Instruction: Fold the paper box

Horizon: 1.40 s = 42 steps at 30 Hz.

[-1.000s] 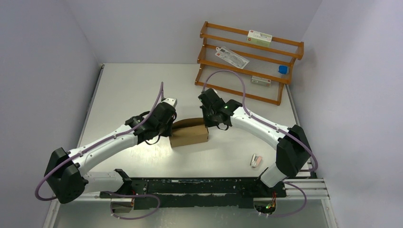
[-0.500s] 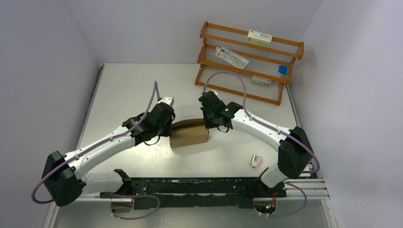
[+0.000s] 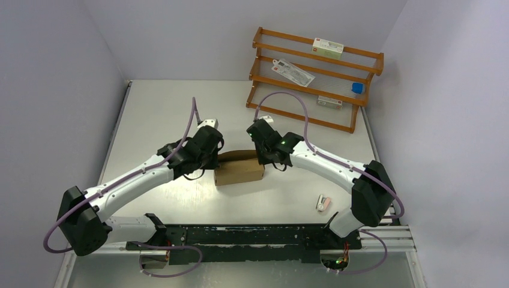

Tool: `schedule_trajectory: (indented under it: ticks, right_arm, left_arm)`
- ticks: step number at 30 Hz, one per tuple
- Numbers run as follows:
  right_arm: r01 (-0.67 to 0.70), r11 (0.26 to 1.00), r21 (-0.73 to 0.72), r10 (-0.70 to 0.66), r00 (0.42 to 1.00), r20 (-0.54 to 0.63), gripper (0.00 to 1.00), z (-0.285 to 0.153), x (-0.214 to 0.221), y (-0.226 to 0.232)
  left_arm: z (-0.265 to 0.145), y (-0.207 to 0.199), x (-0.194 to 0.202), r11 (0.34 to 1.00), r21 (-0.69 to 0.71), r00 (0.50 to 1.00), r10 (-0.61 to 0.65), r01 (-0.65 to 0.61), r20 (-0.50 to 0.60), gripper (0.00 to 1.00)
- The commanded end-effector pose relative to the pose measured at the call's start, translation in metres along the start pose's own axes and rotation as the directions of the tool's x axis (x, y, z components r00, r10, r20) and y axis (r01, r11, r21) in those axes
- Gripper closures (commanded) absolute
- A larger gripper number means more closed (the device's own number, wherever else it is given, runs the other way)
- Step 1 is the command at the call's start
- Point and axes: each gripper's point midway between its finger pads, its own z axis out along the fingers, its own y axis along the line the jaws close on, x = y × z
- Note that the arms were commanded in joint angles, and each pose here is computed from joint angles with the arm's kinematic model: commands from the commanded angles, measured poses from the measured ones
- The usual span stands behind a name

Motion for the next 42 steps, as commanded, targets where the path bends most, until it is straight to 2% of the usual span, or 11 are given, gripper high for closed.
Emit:
schedule_trajectory:
  ticks: [1, 16, 25, 33, 42]
  right_arm:
    - [0.003, 0.994, -0.110, -0.007, 0.999, -0.039, 1.00, -0.001, 0.017, 0.031]
    - [-0.026, 0.993, -0.119, 0.027, 1.000, 0.004, 1.00, 0.000, 0.017, 0.034]
    - [-0.035, 0.991, -0.133, 0.041, 0.998, 0.041, 1.00, 0.001, 0.023, 0.039]
    - [-0.039, 0.992, -0.121, 0.051, 0.994, 0.100, 1.00, 0.001, 0.033, 0.031]
    - [-0.031, 0.984, -0.176, 0.056, 0.989, 0.140, 1.00, 0.009, 0.040, 0.034]
  left_arm:
    - [-0.012, -0.044, -0.036, 0.984, 0.156, 0.992, -0.103, 0.090, 0.079, 0.95]
    - [0.002, -0.010, 0.007, 0.993, 0.069, 0.995, -0.097, 0.095, 0.024, 0.95]
    - [0.008, -0.019, 0.029, 0.975, 0.155, 0.987, -0.156, 0.158, -0.024, 0.95]
    - [0.009, 0.001, 0.042, 0.985, 0.115, 0.991, -0.131, 0.132, -0.011, 0.95]
    - [0.023, 0.013, 0.064, 0.985, 0.115, 0.991, -0.130, 0.130, -0.008, 0.95]
